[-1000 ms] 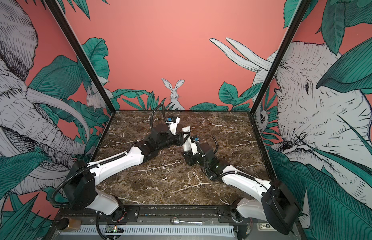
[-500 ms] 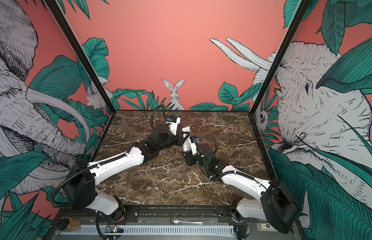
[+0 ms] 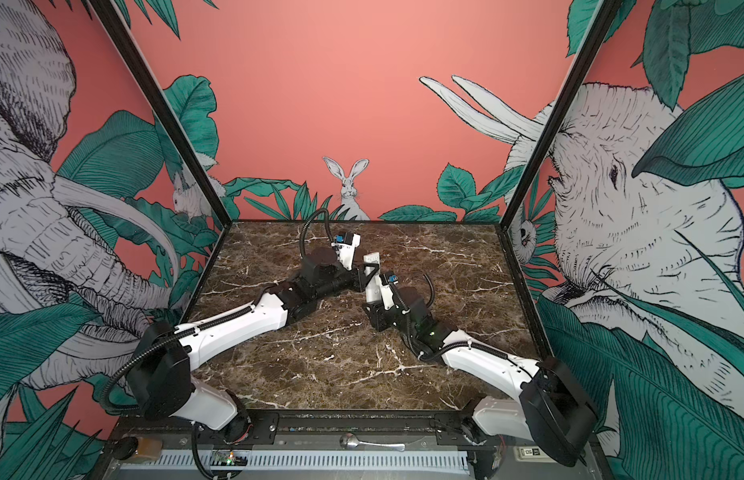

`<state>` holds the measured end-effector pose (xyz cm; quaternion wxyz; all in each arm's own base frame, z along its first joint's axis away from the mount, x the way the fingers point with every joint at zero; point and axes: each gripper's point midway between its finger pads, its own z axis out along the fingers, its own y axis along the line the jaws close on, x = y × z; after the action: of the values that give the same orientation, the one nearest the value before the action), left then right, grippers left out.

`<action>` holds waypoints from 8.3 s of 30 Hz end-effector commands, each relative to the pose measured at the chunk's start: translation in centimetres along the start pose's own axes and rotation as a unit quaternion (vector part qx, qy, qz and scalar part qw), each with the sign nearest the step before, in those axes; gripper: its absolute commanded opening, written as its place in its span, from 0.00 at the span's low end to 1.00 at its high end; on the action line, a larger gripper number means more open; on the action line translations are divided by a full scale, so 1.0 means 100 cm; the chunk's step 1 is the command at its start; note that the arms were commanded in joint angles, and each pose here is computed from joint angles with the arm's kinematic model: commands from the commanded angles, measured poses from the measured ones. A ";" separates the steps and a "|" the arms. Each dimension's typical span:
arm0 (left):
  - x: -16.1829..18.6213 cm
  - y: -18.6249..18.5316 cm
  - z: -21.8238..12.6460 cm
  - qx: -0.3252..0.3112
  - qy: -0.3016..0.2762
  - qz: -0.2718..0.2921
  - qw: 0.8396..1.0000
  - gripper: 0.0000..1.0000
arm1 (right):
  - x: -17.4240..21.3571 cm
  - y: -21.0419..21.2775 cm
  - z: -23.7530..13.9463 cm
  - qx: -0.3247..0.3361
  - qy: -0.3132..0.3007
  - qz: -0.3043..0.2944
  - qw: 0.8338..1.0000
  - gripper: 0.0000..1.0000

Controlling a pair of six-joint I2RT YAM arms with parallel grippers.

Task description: Load the batteries into the remote control

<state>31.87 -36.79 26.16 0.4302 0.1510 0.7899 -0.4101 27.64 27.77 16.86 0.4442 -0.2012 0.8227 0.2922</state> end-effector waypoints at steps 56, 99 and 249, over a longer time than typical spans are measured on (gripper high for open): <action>0.043 -0.007 -0.097 0.135 0.133 -0.065 0.980 0.00 | -0.001 0.122 -0.063 -0.174 -0.014 -0.433 0.884 0.91; 0.029 -0.002 -0.095 0.156 0.103 -0.119 0.975 0.00 | 0.022 0.131 -0.058 -0.198 0.003 -0.439 0.877 0.80; 0.028 0.062 -0.083 -0.044 0.027 -0.119 0.992 0.00 | -0.010 0.080 0.003 -0.079 0.079 0.010 0.994 0.82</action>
<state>29.27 -26.82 22.36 0.3522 0.0421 0.8342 -0.4223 23.11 33.21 18.63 0.3436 -0.2563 0.8442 0.3218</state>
